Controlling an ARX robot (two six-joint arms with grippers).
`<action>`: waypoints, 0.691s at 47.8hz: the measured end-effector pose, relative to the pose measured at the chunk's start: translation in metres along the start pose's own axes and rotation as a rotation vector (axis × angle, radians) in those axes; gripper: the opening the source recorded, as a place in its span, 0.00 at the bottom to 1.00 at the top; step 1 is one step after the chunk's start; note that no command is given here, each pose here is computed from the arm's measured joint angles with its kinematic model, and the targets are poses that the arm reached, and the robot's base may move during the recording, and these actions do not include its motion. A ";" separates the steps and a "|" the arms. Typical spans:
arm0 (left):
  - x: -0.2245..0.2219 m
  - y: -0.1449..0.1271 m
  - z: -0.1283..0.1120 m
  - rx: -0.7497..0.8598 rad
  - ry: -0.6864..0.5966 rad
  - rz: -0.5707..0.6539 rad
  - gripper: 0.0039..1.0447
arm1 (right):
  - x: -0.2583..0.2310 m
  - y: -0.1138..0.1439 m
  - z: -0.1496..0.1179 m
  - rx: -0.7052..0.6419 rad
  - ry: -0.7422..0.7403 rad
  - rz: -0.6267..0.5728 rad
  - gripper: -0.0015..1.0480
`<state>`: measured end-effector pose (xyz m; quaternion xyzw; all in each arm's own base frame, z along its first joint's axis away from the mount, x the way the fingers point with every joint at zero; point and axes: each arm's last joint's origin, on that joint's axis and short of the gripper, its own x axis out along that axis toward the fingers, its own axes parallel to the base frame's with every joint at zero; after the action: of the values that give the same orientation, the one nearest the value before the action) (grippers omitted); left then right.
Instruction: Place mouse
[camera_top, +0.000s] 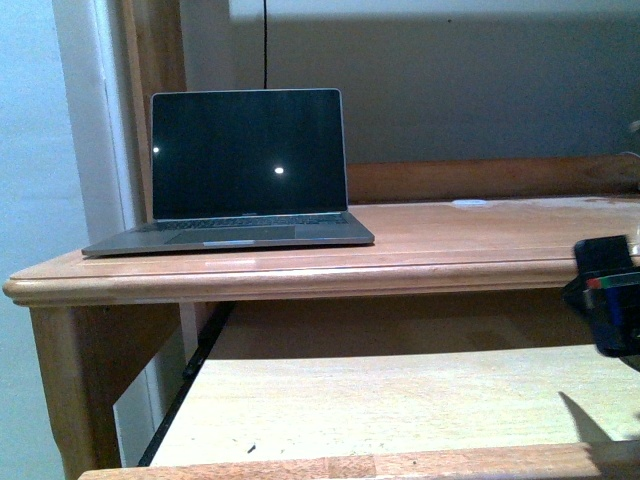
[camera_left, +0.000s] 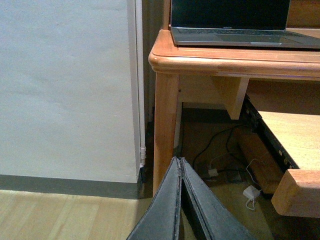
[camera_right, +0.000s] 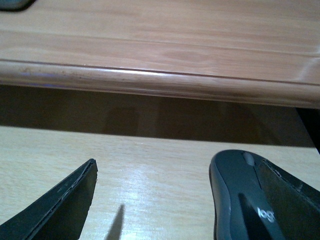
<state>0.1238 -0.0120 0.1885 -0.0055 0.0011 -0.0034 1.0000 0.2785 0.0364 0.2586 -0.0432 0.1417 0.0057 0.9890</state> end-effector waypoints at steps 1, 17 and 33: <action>-0.001 0.001 -0.001 0.000 0.000 -0.006 0.02 | 0.004 0.001 0.002 -0.020 0.008 0.000 0.93; -0.009 0.011 -0.010 0.001 -0.003 0.001 0.02 | 0.035 -0.029 0.006 -0.113 0.130 -0.099 0.93; -0.014 0.012 -0.019 0.001 -0.012 0.002 0.02 | 0.037 -0.051 -0.007 -0.100 0.186 -0.030 0.93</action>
<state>0.1098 -0.0005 0.1690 -0.0051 -0.0049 -0.0023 1.0000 0.3134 -0.0152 0.2463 -0.0947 0.2317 -0.0059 0.9681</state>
